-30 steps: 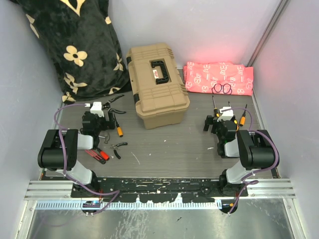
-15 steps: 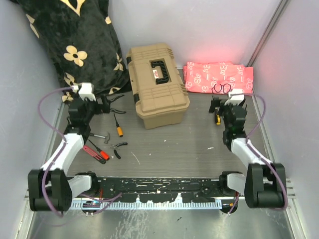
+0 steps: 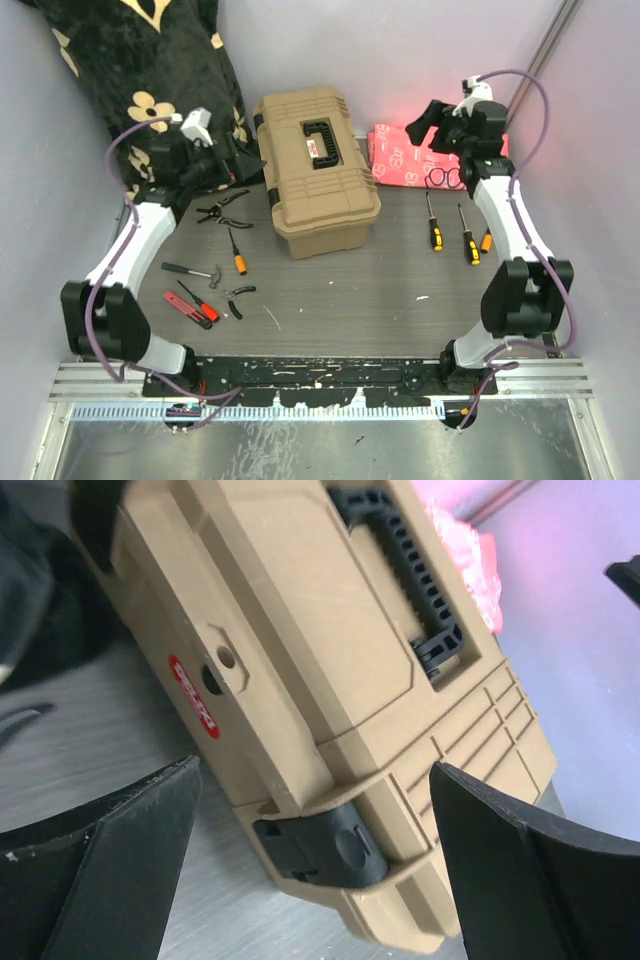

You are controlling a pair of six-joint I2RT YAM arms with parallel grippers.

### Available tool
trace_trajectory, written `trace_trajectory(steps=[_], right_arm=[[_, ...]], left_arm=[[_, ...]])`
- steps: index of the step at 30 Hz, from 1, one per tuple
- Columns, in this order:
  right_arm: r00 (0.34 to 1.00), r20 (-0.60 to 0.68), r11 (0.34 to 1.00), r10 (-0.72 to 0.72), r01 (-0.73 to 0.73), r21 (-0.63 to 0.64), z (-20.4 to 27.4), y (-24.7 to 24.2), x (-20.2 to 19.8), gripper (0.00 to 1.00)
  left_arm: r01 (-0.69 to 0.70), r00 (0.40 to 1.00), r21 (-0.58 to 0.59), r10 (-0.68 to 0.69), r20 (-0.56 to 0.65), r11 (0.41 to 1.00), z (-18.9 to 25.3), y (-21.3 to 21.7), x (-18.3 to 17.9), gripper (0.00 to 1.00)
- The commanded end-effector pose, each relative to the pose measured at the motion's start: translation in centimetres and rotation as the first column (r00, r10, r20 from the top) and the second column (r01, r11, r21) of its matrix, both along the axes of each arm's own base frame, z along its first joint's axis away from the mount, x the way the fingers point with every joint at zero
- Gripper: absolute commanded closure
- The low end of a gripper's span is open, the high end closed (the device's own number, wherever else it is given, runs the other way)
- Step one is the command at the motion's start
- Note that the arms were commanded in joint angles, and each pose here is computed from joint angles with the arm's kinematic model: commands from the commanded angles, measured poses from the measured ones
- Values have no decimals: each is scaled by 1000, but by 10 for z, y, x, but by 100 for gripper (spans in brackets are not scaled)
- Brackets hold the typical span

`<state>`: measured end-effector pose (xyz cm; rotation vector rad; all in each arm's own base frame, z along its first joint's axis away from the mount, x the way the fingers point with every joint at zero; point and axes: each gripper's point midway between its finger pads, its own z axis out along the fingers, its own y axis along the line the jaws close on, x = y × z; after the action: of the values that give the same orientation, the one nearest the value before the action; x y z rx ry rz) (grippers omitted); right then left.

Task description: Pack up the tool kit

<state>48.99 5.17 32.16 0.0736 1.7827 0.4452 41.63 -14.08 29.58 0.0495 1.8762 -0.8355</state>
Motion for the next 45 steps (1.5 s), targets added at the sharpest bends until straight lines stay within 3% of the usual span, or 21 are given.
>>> trace_trajectory(steps=[1,10,19,26,31,38,45], right_arm=[[975,-65,971,213,-205,120,0,51,7,13],[883,-145,893,446,-429,138,-23,130,32,16],[802,-242,838,546,-523,157,-71,178,23,16],[767,-370,843,525,-529,99,-112,187,13,22],[766,-468,857,441,-515,-34,-136,180,3,26],[731,-604,841,316,-511,-178,-173,172,-18,63],[705,-658,825,266,-519,-222,-190,164,-47,72]], left_arm=[[57,994,-94,-65,-86,994,-2,-35,14,2],[-3,991,-169,-20,-134,986,-26,-45,56,2],[51,982,-223,-89,-167,973,-44,-65,52,2],[138,962,-229,-185,-199,963,-65,-101,33,2],[173,944,-213,-223,-242,962,-88,-120,17,2],[231,918,-189,-278,-284,954,-109,-143,-6,2],[306,887,-167,-344,-308,937,-122,-161,-44,2]])
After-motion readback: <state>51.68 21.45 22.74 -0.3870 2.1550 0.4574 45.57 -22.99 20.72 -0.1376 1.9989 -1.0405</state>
